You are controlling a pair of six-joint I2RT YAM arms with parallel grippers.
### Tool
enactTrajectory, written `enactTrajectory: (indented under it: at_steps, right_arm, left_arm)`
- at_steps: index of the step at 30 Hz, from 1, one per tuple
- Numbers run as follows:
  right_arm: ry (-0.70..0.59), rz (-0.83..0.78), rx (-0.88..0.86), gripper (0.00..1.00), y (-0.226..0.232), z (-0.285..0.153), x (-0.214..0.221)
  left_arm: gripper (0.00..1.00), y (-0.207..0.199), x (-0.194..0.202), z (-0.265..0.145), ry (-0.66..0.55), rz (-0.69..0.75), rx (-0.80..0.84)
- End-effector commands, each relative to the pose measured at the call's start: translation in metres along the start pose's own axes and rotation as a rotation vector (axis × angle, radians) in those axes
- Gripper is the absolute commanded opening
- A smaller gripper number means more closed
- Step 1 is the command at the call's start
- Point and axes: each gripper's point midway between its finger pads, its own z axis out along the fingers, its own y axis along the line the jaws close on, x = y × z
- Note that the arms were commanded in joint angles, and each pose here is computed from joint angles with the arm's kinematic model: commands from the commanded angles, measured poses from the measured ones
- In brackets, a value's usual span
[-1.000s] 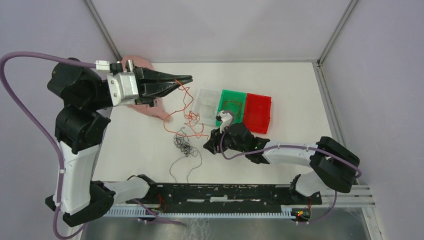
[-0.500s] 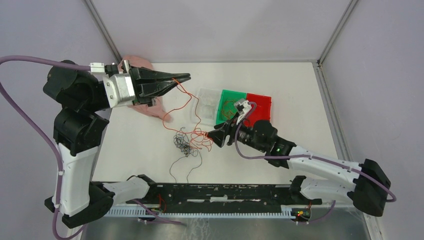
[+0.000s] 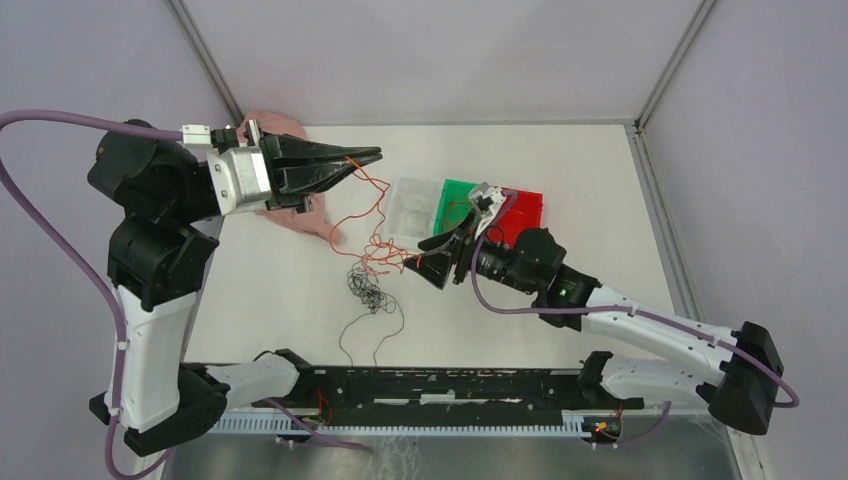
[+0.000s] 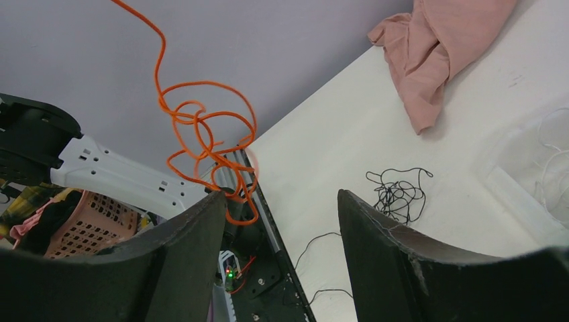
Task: Untangle the cables
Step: Untie the cable.
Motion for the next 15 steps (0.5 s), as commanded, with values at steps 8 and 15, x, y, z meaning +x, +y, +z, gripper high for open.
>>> enactTrajectory:
  at_steps: [8, 15]
  right_arm:
    - [-0.039, 0.018, -0.093, 0.66, 0.027, 0.008, -0.026]
    - [-0.036, 0.05, -0.135, 0.67, 0.035, 0.016, -0.025]
  left_arm:
    - [0.03, 0.0, -0.01, 0.0, -0.025, 0.015, 0.008]
    - [0.03, 0.0, -0.008, 0.002, -0.027, 0.008, 0.011]
